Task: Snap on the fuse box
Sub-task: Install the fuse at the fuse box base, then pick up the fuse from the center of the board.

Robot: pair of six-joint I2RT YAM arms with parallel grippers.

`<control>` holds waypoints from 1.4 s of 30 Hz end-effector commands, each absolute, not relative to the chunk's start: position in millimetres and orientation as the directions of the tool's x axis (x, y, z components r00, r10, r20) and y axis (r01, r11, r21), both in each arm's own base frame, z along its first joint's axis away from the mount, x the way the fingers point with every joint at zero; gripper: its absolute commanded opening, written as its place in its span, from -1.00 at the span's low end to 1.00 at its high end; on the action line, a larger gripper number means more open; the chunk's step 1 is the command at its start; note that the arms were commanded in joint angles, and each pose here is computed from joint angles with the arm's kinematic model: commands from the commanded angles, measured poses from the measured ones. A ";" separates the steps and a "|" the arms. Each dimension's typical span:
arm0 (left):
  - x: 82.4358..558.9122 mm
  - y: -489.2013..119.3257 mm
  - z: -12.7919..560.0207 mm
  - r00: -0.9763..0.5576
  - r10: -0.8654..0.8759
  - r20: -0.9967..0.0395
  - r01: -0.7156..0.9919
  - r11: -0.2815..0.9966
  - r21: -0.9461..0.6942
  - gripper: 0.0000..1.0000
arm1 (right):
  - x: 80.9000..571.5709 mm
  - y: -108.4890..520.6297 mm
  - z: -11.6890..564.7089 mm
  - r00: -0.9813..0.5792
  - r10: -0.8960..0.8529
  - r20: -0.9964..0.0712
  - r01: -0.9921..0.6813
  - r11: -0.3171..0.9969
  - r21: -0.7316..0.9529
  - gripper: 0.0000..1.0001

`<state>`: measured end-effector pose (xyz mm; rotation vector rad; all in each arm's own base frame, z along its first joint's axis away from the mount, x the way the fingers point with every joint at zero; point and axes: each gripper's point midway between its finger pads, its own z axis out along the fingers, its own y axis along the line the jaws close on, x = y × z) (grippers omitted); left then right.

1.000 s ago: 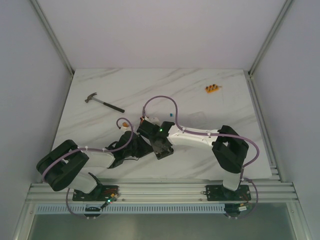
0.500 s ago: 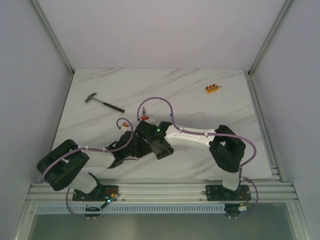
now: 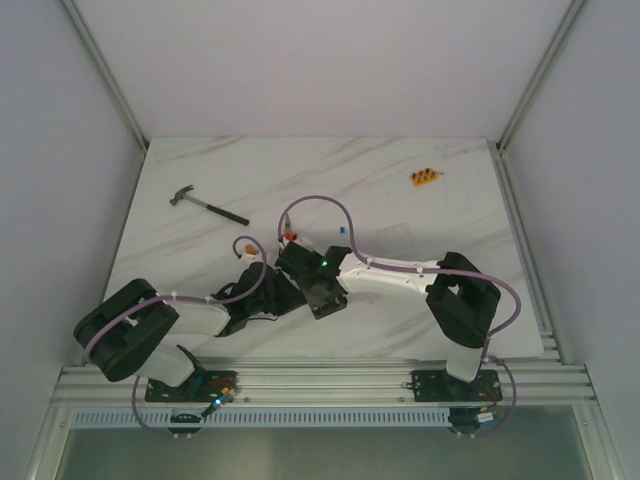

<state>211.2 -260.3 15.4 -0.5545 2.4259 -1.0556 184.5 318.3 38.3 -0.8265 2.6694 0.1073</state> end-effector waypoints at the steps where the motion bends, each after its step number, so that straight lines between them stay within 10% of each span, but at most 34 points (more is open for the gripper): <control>1: 197.5 -246.9 -9.6 -0.838 -0.506 -0.204 -0.248 0.687 -0.683 -0.47 | 110.4 226.6 -47.1 -0.819 -0.566 0.093 -0.574 0.809 -0.129 -1.00; 24: 197.5 -246.4 -9.9 -0.839 -0.503 -0.207 -0.246 0.690 -0.681 -0.48 | 125.4 222.0 -92.1 -0.804 -0.566 0.182 -0.594 0.782 -0.191 -1.00; 30: 200.3 -246.1 -3.4 -0.832 -0.507 -0.223 -0.233 0.686 -0.689 -0.48 | 153.8 279.1 -32.3 -0.799 -0.596 -0.085 -0.589 0.803 -0.087 -0.96; 42: 217.9 -247.2 27.1 -0.799 -0.516 -0.308 -0.166 0.683 -0.712 -0.40 | 217.2 328.9 116.4 -0.688 -0.490 -0.535 -0.597 0.801 0.035 -0.19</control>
